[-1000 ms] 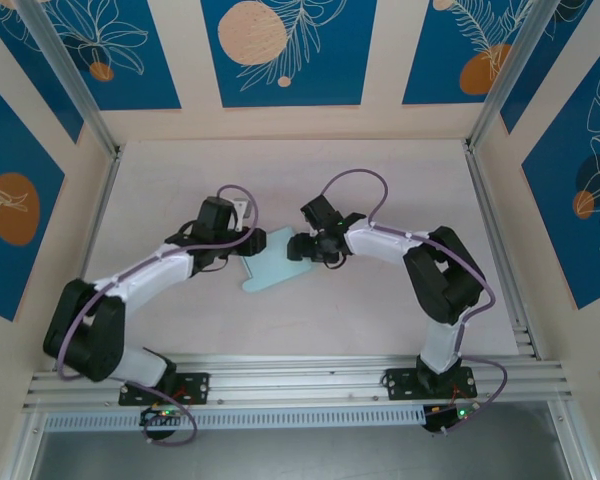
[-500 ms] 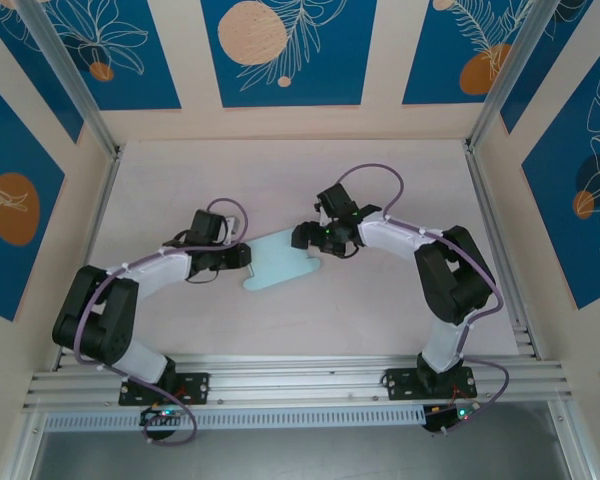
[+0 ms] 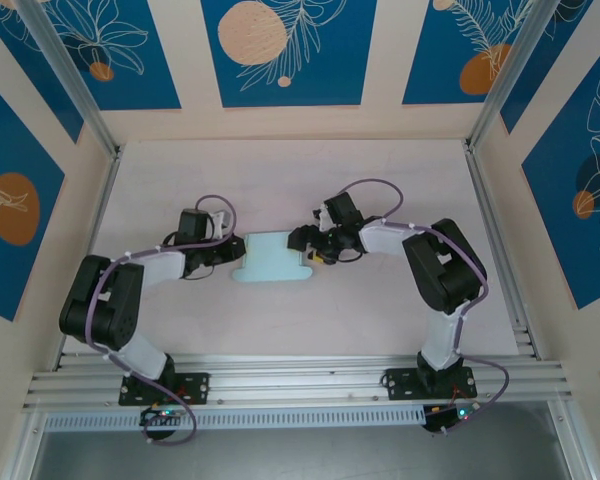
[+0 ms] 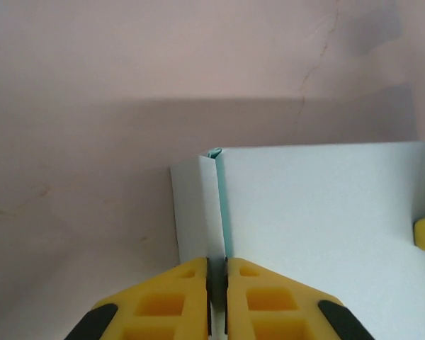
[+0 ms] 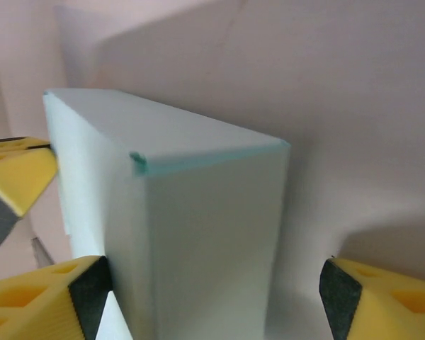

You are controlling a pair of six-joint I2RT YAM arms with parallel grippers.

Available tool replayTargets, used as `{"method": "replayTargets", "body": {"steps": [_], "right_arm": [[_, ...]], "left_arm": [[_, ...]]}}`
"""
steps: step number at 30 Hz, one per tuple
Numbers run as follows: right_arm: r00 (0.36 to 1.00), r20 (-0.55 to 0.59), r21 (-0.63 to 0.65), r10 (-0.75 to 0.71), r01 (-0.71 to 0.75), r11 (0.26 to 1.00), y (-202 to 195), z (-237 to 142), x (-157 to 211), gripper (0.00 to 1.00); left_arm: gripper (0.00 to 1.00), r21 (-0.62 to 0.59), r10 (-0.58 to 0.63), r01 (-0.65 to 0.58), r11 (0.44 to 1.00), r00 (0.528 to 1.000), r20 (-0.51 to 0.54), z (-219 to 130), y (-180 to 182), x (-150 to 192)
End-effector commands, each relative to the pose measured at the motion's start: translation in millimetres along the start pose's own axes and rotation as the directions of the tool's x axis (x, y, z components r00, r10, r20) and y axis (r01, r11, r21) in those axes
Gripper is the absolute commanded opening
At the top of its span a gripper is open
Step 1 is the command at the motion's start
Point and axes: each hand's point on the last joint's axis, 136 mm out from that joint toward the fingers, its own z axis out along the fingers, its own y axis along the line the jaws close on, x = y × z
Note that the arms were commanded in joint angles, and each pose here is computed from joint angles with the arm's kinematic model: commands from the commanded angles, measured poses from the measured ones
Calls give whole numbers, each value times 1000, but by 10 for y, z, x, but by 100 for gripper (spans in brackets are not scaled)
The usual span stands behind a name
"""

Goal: Fold the paper box

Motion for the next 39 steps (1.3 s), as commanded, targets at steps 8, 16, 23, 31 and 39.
{"method": "replayTargets", "body": {"steps": [8,16,23,31,39], "right_arm": [[999,-41,-205,21,-28,978,288,49,39,59],[984,-97,-188,150,-166,968,387,-262,76,49],[936,-201,-197,290,-329,924,381,-507,132,44],[866,-319,-237,386,-467,852,409,-684,206,44],[822,-401,-229,405,-518,824,489,-740,310,44]], "left_arm": [[21,-48,-114,109,993,987,-114,32,227,439],[85,21,222,-230,973,955,196,-560,-363,-203],[100,-110,766,-833,542,435,474,-1074,-1301,-37],[100,-203,961,-977,72,13,275,-794,-1373,595],[100,-292,994,-952,-90,-102,28,-391,-1265,400]]}}
